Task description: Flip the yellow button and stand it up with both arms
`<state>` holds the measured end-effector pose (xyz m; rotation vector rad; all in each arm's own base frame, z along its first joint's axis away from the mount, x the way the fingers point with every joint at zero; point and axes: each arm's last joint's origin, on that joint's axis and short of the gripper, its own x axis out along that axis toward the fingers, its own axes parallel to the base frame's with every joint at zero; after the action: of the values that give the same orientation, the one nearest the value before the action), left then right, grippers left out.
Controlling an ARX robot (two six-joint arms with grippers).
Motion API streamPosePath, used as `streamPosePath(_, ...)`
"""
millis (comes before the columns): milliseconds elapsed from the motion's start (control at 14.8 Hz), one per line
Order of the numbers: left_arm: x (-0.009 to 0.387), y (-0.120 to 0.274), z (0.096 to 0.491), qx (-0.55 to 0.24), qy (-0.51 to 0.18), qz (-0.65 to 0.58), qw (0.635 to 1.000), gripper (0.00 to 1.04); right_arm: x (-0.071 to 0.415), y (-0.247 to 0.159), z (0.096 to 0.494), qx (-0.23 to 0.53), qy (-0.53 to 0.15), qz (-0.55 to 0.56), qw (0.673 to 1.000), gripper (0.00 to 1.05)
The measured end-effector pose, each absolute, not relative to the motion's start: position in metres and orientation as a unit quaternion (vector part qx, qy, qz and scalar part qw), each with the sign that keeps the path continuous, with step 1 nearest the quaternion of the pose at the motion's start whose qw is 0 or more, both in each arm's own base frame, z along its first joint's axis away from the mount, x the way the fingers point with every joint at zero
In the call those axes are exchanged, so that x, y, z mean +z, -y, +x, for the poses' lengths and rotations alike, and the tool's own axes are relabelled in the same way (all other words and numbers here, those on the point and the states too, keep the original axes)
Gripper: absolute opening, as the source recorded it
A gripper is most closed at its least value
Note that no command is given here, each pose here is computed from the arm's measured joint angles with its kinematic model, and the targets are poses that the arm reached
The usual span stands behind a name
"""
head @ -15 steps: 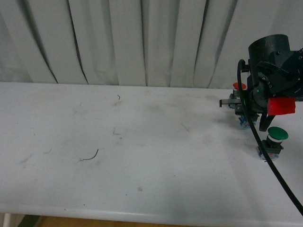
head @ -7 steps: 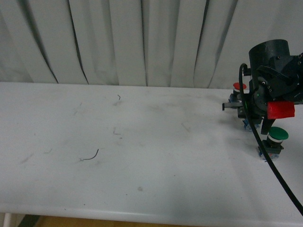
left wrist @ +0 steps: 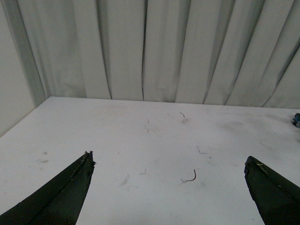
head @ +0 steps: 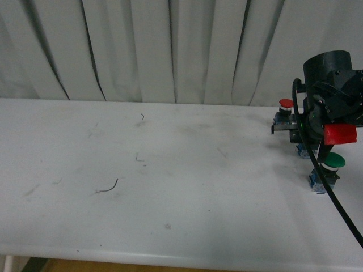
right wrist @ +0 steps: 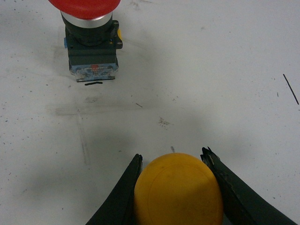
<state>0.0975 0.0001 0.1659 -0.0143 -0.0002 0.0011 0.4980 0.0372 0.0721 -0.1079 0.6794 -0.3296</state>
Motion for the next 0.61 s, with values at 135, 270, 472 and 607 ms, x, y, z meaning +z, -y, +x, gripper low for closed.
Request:
streamPosePath(135,0.1659,-0.0001,0.0975,0.001,0.0,-0.007,1.0,0.98,0.0738,-0.0379,0.4994,-0.157,-0.331,-0.051,0.929,0.36)
streamPosePath(270,0.1659,-0.0001,0.0975,0.001,0.0,-0.007,1.0,0.98,0.0739,-0.0379,0.4995,-0.157,-0.331,-0.051,0.929,0.36)
streamPosePath(472,0.1659,-0.0001,0.0975,0.001,0.0,-0.007,1.0,0.98,0.0726,-0.038,0.5001,-0.155,-0.331,-0.052,0.929,0.36)
streamPosePath(607,0.1659,-0.0001,0.0975,0.001,0.0,-0.007,1.0,0.98,0.0731,-0.038,0.5005,-0.152,-0.33,-0.054,0.93,0.52)
